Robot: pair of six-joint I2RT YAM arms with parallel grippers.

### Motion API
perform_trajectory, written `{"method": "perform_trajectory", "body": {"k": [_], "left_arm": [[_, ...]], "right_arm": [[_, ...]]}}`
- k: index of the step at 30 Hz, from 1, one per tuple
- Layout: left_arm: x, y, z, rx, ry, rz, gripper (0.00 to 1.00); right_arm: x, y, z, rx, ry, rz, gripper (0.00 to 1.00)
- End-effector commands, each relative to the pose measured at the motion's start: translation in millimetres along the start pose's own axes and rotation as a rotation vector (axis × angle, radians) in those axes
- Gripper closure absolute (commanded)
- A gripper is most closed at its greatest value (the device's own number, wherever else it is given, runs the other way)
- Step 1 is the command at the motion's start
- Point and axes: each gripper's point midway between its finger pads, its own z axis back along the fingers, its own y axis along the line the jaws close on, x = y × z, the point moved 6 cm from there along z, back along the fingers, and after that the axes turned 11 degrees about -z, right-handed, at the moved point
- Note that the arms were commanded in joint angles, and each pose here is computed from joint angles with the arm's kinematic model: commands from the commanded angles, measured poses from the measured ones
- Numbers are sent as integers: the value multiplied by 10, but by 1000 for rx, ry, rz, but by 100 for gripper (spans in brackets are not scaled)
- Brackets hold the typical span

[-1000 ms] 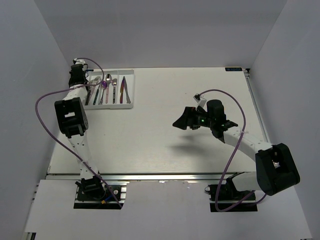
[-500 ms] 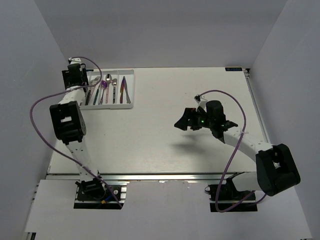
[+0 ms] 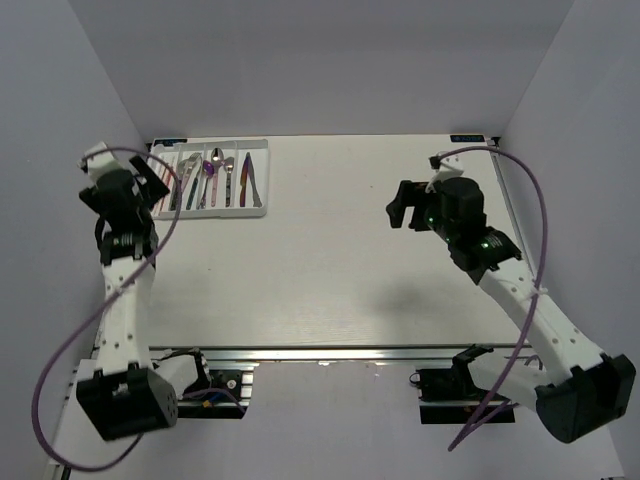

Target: Sort the eating utensils into containers

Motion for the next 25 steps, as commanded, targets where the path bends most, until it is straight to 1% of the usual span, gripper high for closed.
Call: {"method": "perform_trajectory", "body": {"k": [1, 2, 3, 4, 5, 8, 10, 12, 13, 16, 20, 25], "left_arm": [[-518, -108, 302, -118, 96, 31, 2], [-506, -79, 466, -129, 68, 50, 2], [-644, -108, 524, -169, 87, 43, 2], [-678, -161, 606, -212, 87, 37, 2], [-727, -174, 681, -230, 105, 33, 2], [-746, -232, 956, -329, 92, 20, 2], [-817, -293, 1081, -397, 79, -15, 2], [-874, -289, 1181, -409, 51, -23, 2], [-936, -225, 1232, -373, 19, -6, 2], [-846, -191, 1323, -375, -32, 10, 2], [-883, -210, 1270, -363, -10, 7, 2], [-912, -226, 1255, -363, -3, 8, 2]], "right_arm": [[199, -149, 399, -151, -68, 55, 11], [223, -150, 476, -154, -77, 55, 11], [260, -122, 605, -131, -101, 55, 11], [239, -124, 668, -118, -98, 68, 11], [255, -117, 791, -100, -126, 71, 11], [157, -183, 967, -98, -152, 64, 11], [49, -240, 994, -106, -140, 61, 11], [-21, -305, 1050, -130, -143, 54, 11], [-102, -354, 1030, -150, -122, 53, 11], [-262, -421, 1017, -160, -96, 31, 11], [-335, -447, 994, -152, -104, 14, 11], [-381, -507, 950, -191, -95, 13, 10]]}}
